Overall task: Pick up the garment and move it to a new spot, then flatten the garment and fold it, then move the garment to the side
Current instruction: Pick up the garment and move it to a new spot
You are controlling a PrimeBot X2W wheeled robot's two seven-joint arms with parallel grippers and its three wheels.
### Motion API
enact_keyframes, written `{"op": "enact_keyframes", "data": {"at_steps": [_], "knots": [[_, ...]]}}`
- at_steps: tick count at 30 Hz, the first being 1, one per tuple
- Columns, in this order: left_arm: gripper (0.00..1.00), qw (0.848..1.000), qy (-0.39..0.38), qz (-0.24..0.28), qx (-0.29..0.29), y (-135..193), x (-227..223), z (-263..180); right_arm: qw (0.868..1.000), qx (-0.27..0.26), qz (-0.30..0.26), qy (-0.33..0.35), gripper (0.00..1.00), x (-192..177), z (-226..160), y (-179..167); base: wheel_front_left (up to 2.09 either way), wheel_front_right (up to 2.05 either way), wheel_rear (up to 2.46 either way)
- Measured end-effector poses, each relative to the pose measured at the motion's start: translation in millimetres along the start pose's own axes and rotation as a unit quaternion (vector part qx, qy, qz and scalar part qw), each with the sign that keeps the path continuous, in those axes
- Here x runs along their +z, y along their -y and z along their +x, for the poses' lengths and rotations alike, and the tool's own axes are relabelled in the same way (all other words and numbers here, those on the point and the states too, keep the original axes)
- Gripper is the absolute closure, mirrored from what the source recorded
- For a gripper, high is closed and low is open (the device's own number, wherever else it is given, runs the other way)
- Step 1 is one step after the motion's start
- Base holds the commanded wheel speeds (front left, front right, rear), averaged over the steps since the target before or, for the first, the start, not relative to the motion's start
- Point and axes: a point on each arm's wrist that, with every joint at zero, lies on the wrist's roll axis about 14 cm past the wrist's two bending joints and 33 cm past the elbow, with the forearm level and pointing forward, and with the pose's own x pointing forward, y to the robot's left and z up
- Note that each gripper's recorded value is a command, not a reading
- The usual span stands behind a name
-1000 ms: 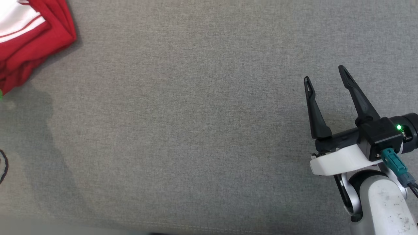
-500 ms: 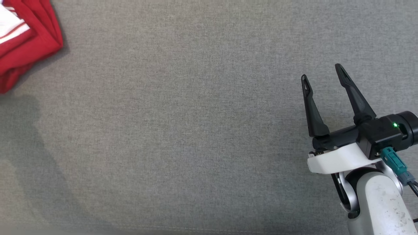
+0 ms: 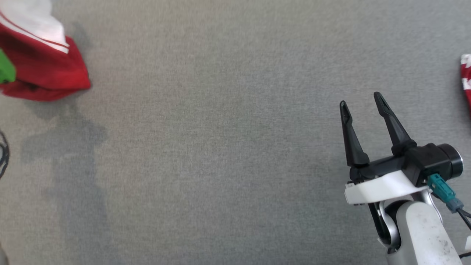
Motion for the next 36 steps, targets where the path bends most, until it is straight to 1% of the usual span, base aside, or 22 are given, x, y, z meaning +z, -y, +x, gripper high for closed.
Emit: {"op": "enact_keyframes", "data": {"at_steps": [4, 7, 11, 13, 16, 17, 19, 21, 23, 26, 28, 31, 33, 36], "knots": [[1.0, 0.996, 0.052, 0.004, -0.071, 55, 47, -13, 1.0, -0.022, 0.003, 0.017, 0.0, 16, -16, 11, 0.0, 0.0, 0.0], [1.0, 0.986, 0.094, 0.004, -0.135, 105, 83, -30, 0.999, -0.042, 0.003, 0.032, 0.0, 29, -31, 21, 0.0, 0.0, 0.0], [1.0, 0.961, 0.146, 0.001, -0.234, 182, 130, -62, 0.996, -0.078, 0.002, 0.044, 0.0, 41, -54, 40, 0.0, 0.0, 0.0], [1.0, 0.943, 0.173, -0.007, -0.285, 220, 155, -83, 0.994, -0.099, 0.001, 0.048, 0.0, 45, -68, 51, 0.0, 0.0, 0.0], [1.0, 0.916, 0.203, -0.033, -0.345, 264, 183, -112, 0.99, -0.126, -0.002, 0.057, 0.0, 52, -84, 65, 0.0, 0.0, 0.0], [1.0, 0.908, 0.209, -0.041, -0.36, 277, 189, -119, 0.989, -0.134, -0.004, 0.059, 0.0, 54, -90, 69, 0.0, 0.0, 0.0], [1.0, 0.898, 0.216, -0.051, -0.38, 297, 196, -130, 0.987, -0.152, -0.007, 0.061, 0.0, 56, -99, 78, 0.0, 0.0, 0.0], [1.0, 0.894, 0.208, -0.058, -0.393, 312, 194, -132, 0.984, -0.165, -0.009, 0.061, 0.0, 57, -107, 85, 0.0, 0.0, 0.0], [1.0, 0.899, 0.183, -0.064, -0.393, 320, 176, -123, 0.983, -0.174, -0.01, 0.062, 0.0, 58, -112, 90, 0.0, 0.0, 0.0], [1.0, 0.919, 0.114, -0.087, -0.368, 318, 119, -94, 0.981, -0.182, -0.009, 0.058, 0.0, 54, -113, 96, 0.0, 0.0, 0.0], [1.0, 0.933, 0.069, -0.104, -0.337, 307, 76, -74, 0.981, -0.185, -0.008, 0.056, 0.0, 53, -110, 99, 0.0, 0.0, 0.0], [1.0, 0.953, 0.005, -0.115, -0.281, 280, 4, -51, 0.981, -0.186, -0.008, 0.051, 0.0, 48, -106, 102, 0.0, 0.0, 0.0], [1.0, 0.961, -0.031, -0.12, -0.248, 263, -39, -45, 0.981, -0.187, -0.009, 0.054, 0.0, 49, -103, 104, 0.0, 0.0, 0.0], [1.0, 0.967, -0.072, -0.137, -0.204, 238, -90, -47, 0.981, -0.185, -0.009, 0.051, 0.0, 47, -99, 104, 0.0, 0.0, 0.0]]}}
